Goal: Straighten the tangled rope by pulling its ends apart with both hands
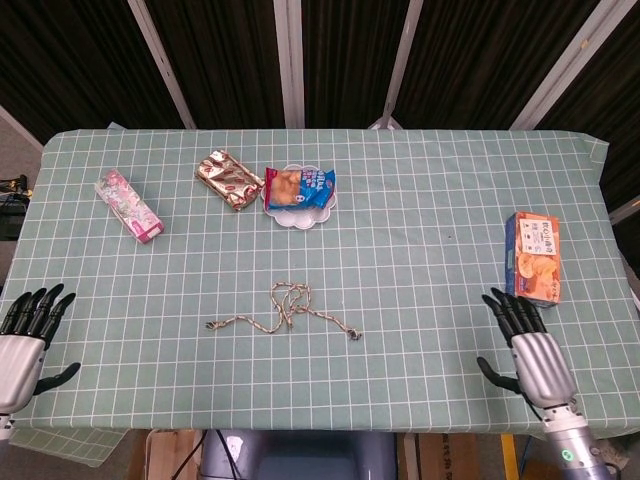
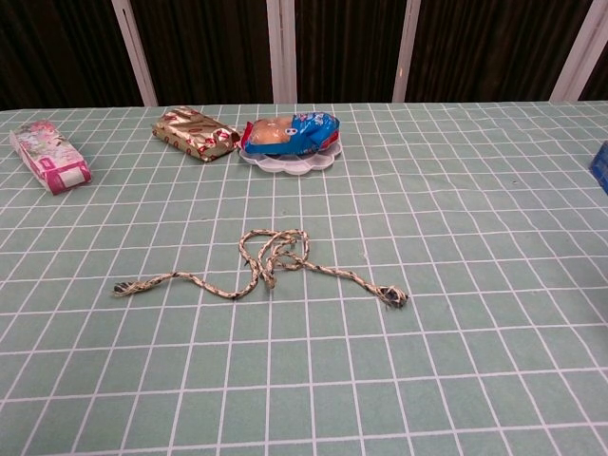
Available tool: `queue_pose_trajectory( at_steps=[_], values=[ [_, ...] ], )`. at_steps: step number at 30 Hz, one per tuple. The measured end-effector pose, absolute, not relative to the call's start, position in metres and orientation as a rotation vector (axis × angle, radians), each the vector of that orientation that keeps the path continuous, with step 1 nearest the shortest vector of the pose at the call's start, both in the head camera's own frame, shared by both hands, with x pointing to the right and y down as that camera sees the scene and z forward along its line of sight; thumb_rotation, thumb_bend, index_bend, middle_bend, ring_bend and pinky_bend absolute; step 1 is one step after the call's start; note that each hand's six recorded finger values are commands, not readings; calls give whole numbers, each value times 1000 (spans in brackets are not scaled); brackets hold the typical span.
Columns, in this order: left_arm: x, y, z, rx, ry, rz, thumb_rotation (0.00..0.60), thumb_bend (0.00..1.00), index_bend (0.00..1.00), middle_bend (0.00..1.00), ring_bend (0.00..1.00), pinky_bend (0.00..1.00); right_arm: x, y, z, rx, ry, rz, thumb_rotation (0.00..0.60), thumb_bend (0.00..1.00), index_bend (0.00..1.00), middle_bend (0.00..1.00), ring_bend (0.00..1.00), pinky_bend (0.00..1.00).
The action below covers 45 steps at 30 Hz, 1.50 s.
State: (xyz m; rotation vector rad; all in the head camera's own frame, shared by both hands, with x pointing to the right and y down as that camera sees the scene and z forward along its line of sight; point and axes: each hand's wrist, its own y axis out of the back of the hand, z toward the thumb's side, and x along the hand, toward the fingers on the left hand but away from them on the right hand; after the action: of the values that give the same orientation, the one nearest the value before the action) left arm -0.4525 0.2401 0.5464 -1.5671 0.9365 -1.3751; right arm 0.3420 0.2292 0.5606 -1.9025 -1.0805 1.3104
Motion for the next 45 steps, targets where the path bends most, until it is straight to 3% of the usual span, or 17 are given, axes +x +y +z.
queue_pose_trajectory(
  at_steps=[10,19,34,45],
  values=[
    [-454,239,547,-1576,940,-1377,600,38,46,0,0,0,246,218,601,-2035,-1016,1236,600,333,355,101,0,0],
    [-454,238,549,-1590,941,-1379,600,39,45,0,0,0,185,215,631,-2088,-1001,1243,600,333,389,108,0,0],
    [-457,235,552,-1609,952,-1394,600,38,46,0,0,0,146,220,678,-2073,-962,1343,600,333,431,123,0,0],
    [-457,235,552,-1614,955,-1394,600,39,46,0,0,0,139,216,692,-2070,-982,1376,600,331,476,136,0,0]
  ],
)
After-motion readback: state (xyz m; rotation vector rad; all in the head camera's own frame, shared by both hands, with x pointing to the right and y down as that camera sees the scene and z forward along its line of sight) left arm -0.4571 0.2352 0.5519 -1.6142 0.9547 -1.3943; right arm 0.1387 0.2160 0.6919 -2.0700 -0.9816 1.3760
